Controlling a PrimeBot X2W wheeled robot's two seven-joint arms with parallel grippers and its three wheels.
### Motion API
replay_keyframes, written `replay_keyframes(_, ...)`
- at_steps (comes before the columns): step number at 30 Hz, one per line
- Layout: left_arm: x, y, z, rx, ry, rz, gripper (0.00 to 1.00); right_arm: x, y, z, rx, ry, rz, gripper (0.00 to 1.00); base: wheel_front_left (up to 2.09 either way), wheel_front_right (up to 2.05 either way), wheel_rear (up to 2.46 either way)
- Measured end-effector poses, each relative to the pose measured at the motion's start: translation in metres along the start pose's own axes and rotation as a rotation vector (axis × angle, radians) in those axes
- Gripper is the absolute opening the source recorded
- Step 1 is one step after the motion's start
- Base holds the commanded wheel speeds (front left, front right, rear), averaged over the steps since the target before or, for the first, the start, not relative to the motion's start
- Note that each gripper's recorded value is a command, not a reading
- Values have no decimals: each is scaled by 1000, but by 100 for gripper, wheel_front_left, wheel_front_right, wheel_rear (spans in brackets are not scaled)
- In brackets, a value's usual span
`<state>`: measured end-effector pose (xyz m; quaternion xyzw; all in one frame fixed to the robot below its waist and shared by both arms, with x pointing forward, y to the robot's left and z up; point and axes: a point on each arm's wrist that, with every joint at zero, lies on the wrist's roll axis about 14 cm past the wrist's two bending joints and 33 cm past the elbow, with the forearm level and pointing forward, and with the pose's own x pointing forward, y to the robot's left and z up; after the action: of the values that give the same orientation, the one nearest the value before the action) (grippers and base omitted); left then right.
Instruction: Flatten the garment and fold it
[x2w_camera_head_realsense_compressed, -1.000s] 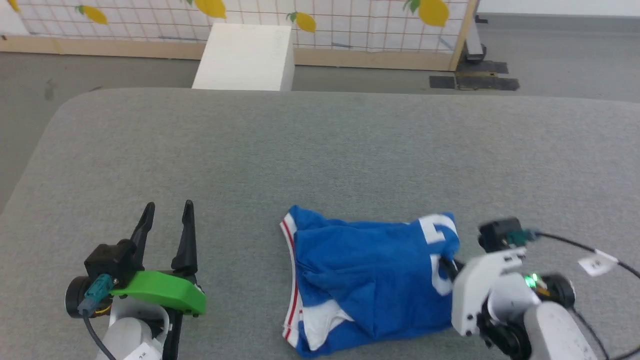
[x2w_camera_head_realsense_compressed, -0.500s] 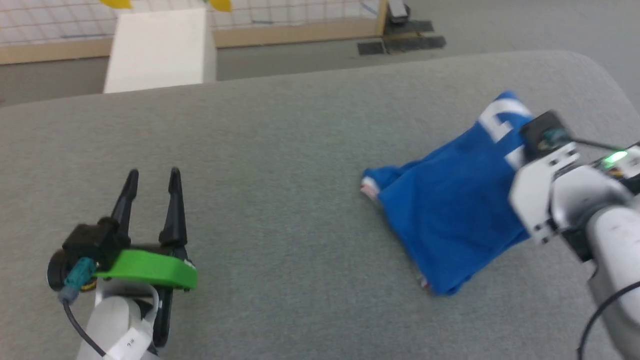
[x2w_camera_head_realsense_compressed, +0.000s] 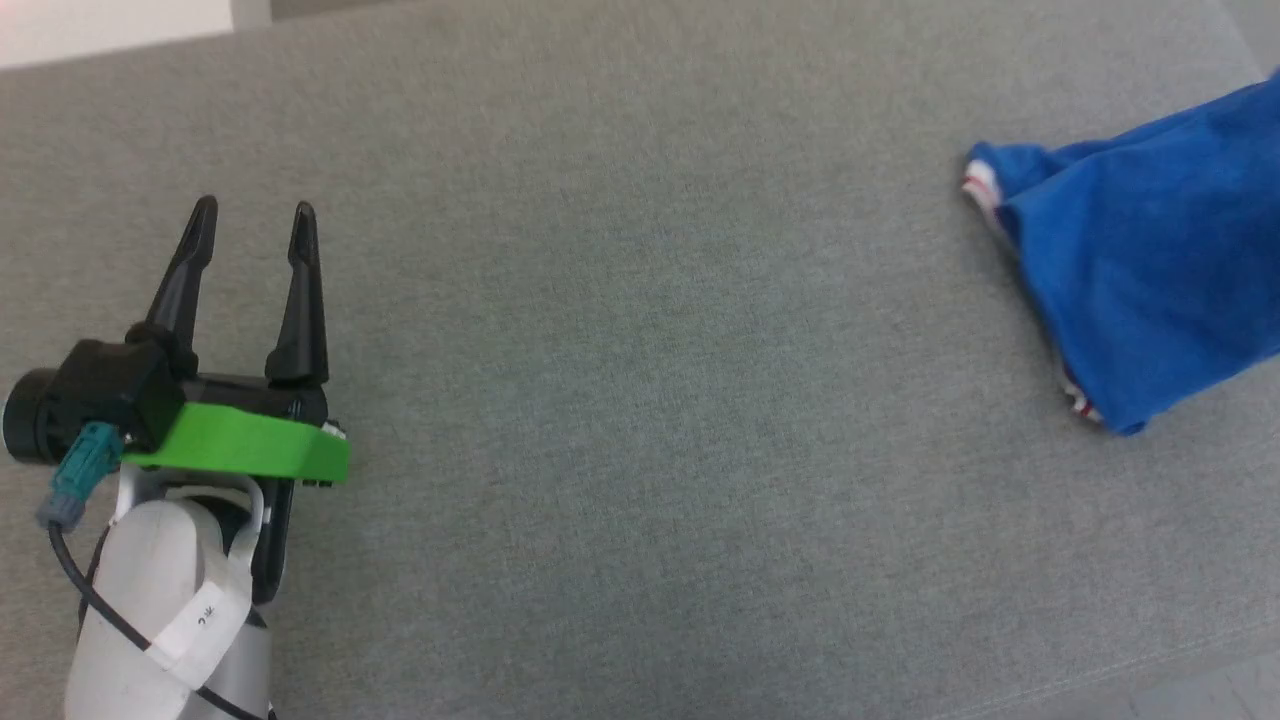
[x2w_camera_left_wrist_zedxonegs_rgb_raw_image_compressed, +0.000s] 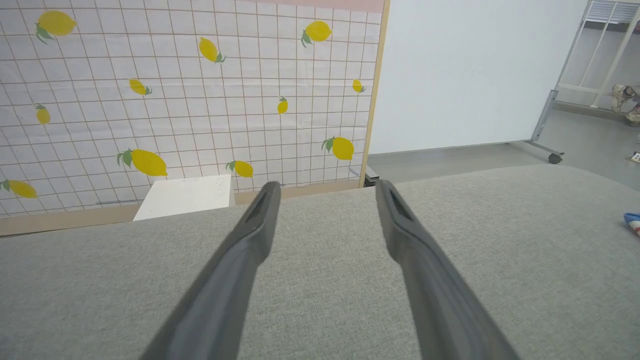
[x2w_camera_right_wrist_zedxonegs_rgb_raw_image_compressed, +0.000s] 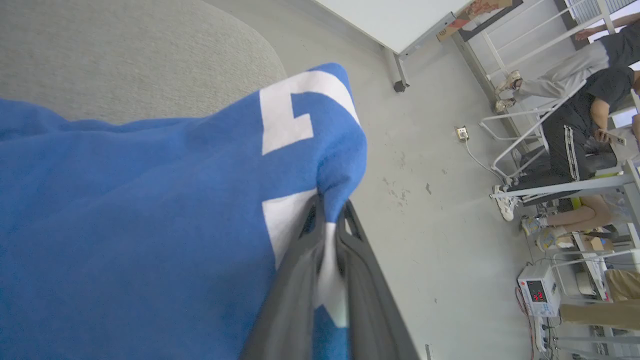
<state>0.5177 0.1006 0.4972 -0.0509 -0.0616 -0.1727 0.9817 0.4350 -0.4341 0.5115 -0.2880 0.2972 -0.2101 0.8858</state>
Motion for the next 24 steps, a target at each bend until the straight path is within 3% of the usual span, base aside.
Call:
replay_keyframes(4,7,-1,-21,-15,33,-14,100,16,-16,-18,9,48,-75,0,0,0,0)
replay_keyframes(9,3,8,-38,-11,74,1,100,29,-3,-37,31,105,-85,0,0,0,0)
replay_keyframes(10,1,10,-39,-10,79,8,100,30,1,-40,43,116,-84,35,0,0,0)
replay_keyframes(11,-1,12,-40,-9,85,13,100,31,3,-42,57,123,-84,100,0,0,0)
replay_keyframes(17,-17,13,-39,-37,104,47,100,20,12,-33,177,55,-79,100,0,0,0)
replay_keyframes(24,-53,7,-25,-61,122,88,100,-20,22,4,327,-183,-10,100,0,0,0)
